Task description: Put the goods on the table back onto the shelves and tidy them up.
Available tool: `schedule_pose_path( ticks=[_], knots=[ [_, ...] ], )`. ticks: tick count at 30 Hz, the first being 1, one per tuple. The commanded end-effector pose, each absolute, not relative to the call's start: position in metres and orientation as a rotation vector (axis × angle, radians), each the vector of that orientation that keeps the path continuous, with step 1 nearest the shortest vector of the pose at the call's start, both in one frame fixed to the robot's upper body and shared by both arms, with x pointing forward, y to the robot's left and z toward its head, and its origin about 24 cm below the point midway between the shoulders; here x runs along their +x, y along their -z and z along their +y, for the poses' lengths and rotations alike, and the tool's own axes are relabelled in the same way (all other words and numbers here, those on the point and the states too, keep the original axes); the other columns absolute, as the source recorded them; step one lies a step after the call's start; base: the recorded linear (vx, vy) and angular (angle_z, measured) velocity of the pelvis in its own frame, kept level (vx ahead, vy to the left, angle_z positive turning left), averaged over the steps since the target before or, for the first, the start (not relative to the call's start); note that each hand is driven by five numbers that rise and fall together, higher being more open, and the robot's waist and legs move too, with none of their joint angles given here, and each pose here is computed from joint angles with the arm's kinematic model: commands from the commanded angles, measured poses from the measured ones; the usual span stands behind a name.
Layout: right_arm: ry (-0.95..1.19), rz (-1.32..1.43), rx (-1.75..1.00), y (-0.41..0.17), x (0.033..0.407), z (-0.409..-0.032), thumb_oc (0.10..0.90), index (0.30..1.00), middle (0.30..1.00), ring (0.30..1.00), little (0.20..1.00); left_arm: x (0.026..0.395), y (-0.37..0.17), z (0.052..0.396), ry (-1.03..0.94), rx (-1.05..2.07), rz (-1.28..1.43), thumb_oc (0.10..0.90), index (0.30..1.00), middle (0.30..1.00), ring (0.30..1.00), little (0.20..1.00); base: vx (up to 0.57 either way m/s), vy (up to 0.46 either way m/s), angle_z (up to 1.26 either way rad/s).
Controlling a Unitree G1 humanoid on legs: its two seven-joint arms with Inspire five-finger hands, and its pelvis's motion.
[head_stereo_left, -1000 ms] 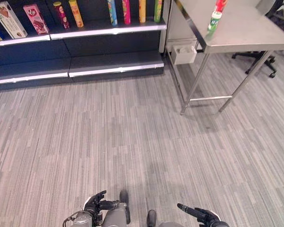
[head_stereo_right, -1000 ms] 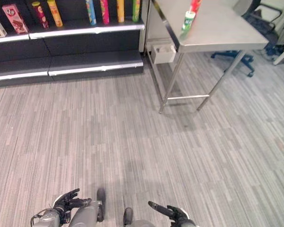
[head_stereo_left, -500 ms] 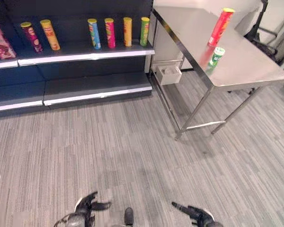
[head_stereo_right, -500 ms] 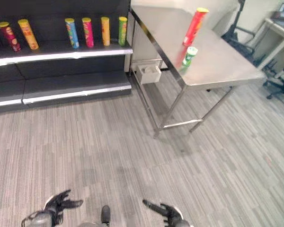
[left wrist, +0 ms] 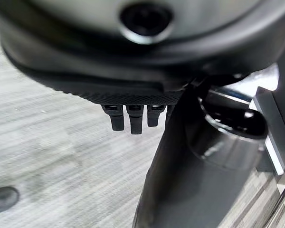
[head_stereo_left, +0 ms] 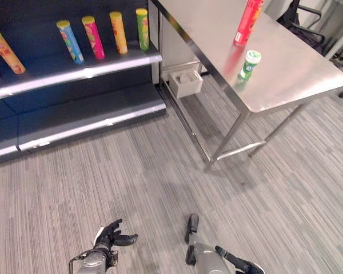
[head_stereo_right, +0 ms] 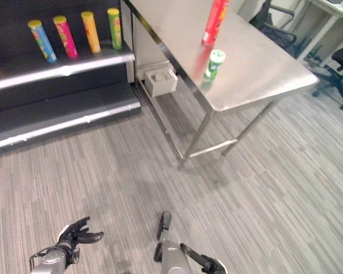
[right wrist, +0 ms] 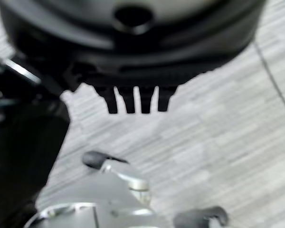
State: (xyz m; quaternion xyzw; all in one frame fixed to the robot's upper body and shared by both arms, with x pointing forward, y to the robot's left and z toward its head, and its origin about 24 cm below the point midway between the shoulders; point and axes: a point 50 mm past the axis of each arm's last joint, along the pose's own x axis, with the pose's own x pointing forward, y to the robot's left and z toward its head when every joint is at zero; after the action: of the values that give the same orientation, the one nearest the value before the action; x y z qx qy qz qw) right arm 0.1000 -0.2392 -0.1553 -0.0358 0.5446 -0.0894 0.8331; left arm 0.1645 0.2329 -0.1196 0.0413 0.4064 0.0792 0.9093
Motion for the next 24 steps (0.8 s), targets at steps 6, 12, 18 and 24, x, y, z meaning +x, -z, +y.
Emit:
schedule_pose_path(
  ticks=[6,12,18,24],
  knots=[
    [0.286,1.058,-0.175,0.135,0.114,-0.284,0.8,0.9,0.9,0.9,0.9,0.18,0.101,0.235,-0.177,0.069,0.705,0.8,0.9,0.9,0.9,0.9,0.24,-0.277,-0.04],
    [0.275,1.036,-0.21,0.131,0.122,-0.288,0.8,0.9,0.9,0.9,0.9,0.175,0.105,0.235,-0.19,0.071,0.726,0.8,0.9,0.9,0.9,0.9,0.21,0.103,-0.29],
    [0.306,1.093,-0.191,0.139,0.11,-0.281,0.8,0.9,0.9,0.9,0.9,0.16,0.119,0.24,-0.192,0.132,0.82,0.8,0.9,0.9,0.9,0.9,0.15,0.249,-0.8],
    [0.633,0.889,-0.151,0.1,0.109,-0.347,0.8,0.9,0.9,0.9,0.9,0.137,0.122,0.28,-0.279,0.247,0.91,0.8,0.9,0.9,0.9,0.9,0.09,0.193,-0.63]
  ],
)
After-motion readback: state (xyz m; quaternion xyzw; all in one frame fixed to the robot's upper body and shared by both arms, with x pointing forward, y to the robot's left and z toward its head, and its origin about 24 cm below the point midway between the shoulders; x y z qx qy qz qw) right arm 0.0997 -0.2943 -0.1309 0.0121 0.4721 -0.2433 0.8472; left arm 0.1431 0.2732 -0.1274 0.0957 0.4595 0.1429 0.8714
